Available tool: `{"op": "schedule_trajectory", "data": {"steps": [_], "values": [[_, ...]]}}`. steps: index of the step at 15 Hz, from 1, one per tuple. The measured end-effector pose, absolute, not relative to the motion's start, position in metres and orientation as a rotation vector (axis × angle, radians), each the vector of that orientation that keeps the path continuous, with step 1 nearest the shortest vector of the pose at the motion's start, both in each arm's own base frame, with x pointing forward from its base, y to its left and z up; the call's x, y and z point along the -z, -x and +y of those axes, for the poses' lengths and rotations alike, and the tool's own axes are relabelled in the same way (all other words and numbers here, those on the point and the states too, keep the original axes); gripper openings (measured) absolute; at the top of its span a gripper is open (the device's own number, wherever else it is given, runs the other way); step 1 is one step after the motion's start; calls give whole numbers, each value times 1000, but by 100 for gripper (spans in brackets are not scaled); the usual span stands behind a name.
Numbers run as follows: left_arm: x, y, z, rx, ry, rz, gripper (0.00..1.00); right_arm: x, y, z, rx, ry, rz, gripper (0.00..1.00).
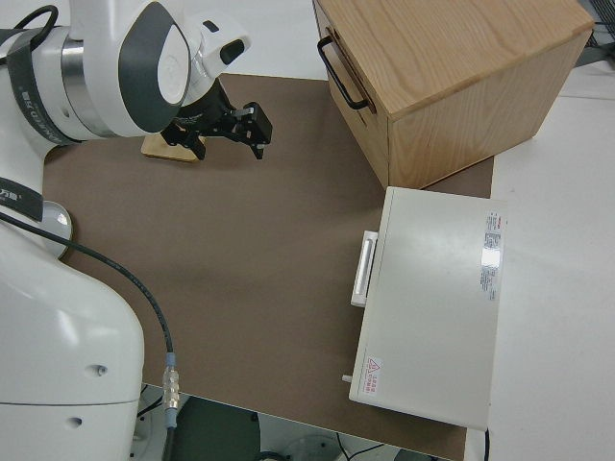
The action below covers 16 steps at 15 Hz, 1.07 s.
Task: Pick gray plate from table and place it on lower plate rack with left arm
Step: 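Move the left gripper toward the rim of the light gray plate, then close the left gripper on the gray plate's rim nearest the rack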
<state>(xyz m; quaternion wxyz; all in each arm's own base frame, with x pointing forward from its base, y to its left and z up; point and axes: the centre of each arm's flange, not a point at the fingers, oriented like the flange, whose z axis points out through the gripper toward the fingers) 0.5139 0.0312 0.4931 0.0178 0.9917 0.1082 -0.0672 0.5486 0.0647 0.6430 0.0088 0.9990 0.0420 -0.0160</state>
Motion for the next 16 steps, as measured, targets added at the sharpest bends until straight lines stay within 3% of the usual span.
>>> {"op": "schedule_trajectory", "data": {"steps": [10, 16], "values": [[-360, -466, 10, 125, -3095, 358, 99, -643, -549, 65, 50, -3121, 131, 99], [-325, -445, 5, 165, -3060, 394, 99, -643, -549, 65, 50, -3121, 131, 99]]}}
